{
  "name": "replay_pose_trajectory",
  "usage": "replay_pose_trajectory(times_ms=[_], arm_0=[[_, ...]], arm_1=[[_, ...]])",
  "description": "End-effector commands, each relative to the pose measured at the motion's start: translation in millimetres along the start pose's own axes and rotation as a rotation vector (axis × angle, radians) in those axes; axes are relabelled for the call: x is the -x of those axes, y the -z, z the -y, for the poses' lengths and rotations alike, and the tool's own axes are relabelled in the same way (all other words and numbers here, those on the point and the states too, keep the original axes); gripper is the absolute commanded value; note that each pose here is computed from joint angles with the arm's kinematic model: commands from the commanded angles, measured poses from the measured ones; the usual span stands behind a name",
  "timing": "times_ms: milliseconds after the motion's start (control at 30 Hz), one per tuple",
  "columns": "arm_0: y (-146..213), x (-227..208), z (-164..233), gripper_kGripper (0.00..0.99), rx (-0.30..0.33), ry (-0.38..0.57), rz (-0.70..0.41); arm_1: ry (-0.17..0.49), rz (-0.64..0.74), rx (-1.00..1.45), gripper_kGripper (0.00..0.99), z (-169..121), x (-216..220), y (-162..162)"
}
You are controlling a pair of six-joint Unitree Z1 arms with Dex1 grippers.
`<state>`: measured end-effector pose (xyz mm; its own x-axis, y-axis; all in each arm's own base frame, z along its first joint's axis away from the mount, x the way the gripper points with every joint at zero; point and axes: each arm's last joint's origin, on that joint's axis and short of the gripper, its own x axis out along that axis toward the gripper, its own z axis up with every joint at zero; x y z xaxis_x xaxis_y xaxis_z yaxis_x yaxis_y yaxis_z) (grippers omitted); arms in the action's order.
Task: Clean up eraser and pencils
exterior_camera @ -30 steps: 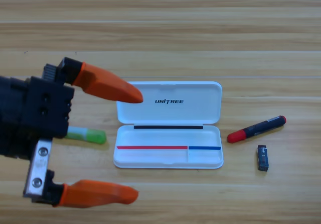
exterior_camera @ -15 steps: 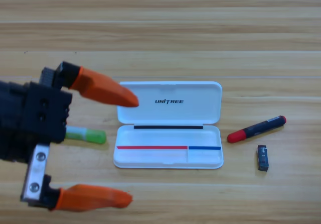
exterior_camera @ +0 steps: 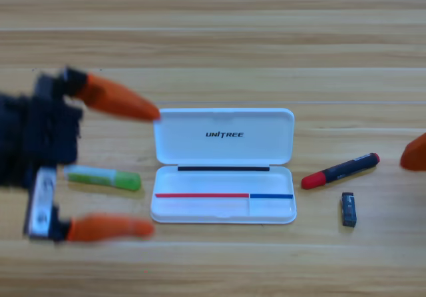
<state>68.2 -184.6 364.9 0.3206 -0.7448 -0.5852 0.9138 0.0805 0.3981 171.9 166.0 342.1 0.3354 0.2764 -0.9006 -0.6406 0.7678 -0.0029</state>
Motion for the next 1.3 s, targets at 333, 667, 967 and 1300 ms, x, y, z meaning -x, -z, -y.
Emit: replay_pose_trajectory(times_ms=[333,667,967,1300], arm_0=[[49,14,-98,0.965,-0.203,-0.246,-0.443],[94,-22,-165,0.973,-0.162,-0.023,-0.641],[123,-59,-183,0.979,-0.115,0.129,-0.709],[138,-84,-182,0.989,-0.043,0.261,-0.714]], arm_1=[[0.028,-0.359,-0.395,0.99,-4,-133,-42],[0.115,-0.452,-0.498,0.945,-5,-188,-49],[0.159,-0.492,-0.497,0.857,-4,-215,-50],[0.14,-0.523,-0.495,0.65,-6,-224,-47]])
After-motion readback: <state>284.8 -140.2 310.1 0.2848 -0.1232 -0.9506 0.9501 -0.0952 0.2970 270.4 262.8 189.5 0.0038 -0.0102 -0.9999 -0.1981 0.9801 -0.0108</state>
